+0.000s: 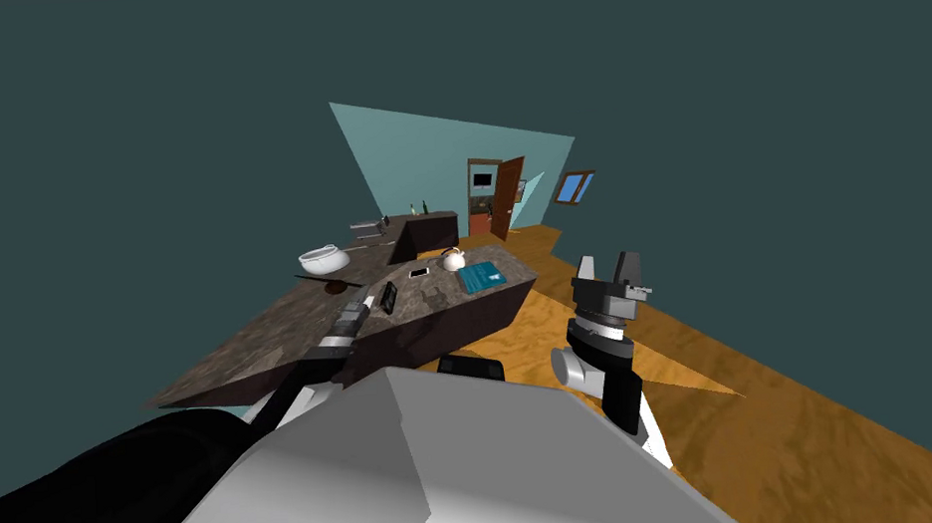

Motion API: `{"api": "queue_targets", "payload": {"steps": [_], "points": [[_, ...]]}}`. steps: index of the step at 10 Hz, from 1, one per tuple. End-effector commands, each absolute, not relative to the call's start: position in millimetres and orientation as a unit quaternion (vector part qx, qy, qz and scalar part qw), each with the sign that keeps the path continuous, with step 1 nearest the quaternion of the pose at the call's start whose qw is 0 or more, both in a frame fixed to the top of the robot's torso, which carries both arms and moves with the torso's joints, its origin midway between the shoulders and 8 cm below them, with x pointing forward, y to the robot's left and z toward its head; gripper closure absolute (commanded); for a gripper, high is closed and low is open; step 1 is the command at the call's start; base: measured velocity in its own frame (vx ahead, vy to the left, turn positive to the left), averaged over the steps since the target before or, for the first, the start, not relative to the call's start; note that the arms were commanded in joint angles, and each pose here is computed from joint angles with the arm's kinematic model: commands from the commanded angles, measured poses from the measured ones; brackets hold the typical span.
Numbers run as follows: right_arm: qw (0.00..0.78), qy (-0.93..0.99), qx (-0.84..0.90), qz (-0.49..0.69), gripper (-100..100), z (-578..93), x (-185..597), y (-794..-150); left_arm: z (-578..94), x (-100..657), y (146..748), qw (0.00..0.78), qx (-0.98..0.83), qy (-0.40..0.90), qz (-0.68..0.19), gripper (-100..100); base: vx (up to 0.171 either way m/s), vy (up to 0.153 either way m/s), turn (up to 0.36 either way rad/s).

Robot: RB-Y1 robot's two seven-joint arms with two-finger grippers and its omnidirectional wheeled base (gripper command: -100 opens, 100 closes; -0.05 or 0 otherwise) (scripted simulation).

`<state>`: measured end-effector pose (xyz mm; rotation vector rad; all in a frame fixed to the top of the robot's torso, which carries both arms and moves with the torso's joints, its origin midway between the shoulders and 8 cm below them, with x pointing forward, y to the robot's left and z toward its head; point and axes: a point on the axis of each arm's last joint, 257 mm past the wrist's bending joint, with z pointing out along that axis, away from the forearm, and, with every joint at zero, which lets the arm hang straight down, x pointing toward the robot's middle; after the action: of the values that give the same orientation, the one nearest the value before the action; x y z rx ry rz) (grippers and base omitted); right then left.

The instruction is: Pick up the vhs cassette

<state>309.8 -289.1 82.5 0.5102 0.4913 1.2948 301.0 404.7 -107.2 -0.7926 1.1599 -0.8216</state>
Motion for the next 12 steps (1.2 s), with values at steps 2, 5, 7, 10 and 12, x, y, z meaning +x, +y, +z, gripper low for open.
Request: {"api": "queue_targets", "payload": {"steps": [2,5,7,10,12], "points": [[0.74,0.224,0.233,0.59,0,82.5,309.8,-289.1,-119.4,286.6,423.2,0.671,-0.368,0.546,-0.34,-100,-0.051,0.059,-0.216],[0.74,0.224,0.233,0.59,0,82.5,309.8,-289.1,-128.9,274.7,436.1,0.659,-0.379,0.565,-0.321,-100,-0.036,0.045,-0.18],[0.74,0.224,0.233,0.59,0,82.5,309.8,-289.1,-136.6,264.2,447.7,0.646,-0.388,0.582,-0.304,-100,-0.045,0.039,-0.196],[0.74,0.224,0.233,0.59,0,82.5,309.8,-289.1,-152.7,241.7,469.2,0.616,-0.408,0.617,-0.27,-100,-0.039,0.052,-0.305],[0.74,0.224,0.233,0.59,0,82.5,309.8,-289.1,-161.2,229.6,478.7,0.598,-0.419,0.634,-0.253,-100,-0.034,0.04,-0.184]]}}
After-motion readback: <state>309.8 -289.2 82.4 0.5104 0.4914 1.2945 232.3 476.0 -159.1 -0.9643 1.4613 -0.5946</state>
